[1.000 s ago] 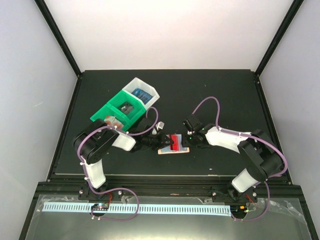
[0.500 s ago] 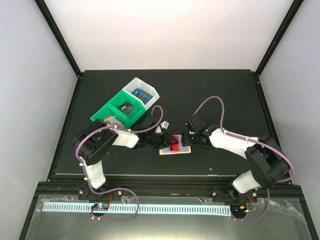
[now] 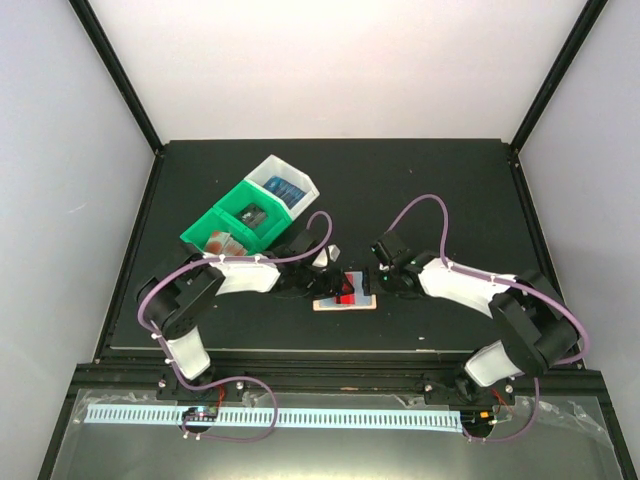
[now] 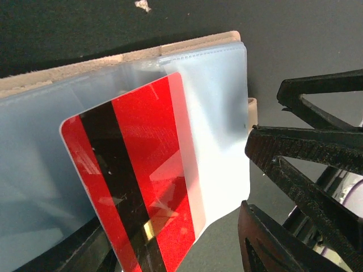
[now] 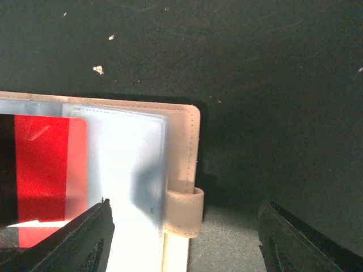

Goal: Put the credit cards into the card holder
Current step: Insert the credit card into the card holder.

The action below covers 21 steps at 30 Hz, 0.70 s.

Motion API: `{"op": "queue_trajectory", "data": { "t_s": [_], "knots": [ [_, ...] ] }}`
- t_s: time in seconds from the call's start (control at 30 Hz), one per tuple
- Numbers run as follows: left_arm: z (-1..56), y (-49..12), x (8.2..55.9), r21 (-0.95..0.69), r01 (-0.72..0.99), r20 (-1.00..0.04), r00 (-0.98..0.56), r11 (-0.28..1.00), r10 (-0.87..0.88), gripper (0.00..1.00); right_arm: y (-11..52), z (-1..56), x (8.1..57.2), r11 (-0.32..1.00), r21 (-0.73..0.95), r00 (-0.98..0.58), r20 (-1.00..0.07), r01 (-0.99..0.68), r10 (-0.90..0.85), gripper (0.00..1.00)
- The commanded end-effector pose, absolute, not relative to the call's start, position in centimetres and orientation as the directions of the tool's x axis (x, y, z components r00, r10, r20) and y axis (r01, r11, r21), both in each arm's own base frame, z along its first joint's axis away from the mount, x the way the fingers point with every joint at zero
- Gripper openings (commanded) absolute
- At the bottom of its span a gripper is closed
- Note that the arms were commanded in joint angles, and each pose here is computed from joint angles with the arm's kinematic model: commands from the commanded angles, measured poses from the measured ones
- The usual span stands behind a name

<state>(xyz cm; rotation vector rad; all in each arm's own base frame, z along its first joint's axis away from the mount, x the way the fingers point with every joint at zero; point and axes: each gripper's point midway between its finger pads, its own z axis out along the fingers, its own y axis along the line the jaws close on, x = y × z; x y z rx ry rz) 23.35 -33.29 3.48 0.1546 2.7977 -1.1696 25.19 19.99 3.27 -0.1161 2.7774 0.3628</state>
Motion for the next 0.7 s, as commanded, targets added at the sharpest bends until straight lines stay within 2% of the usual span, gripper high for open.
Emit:
{"op": "queue_trajectory", "data": {
  "t_s": [0.0, 0.17, 0.4, 0.67],
  "knots": [
    [3.1, -31.8, 22.7, -0.626, 0.145, -0.133, -0.988, 0.767, 0.077, 0.55, 20.5, 2.6, 24.9, 0.956, 0.266, -0.947, -0.319, -0.121, -0.031, 0.71],
    [3.6, -32.3, 22.8, -0.6, 0.181, -0.15, -0.982, 0.779, 0.113, 0.57, 20.7, 2.1, 24.7, 0.953, 0.272, -0.951, -0.305, -0.133, -0.045, 0.71],
    [3.6, -34.6, 21.7, -0.554, 0.303, -0.167, -0.953, 0.775, 0.254, 0.6, 21.8, 2.0, 24.4, 0.933, 0.323, -0.956, -0.286, -0.155, -0.06, 0.71],
    [4.4, -32.9, 22.5, -0.475, 0.323, -0.216, -0.944, 0.818, 0.248, 0.7, 20.7, 2.4, 24.7, 0.949, 0.288, -0.948, -0.317, -0.125, -0.028, 0.71]
  ]
}}
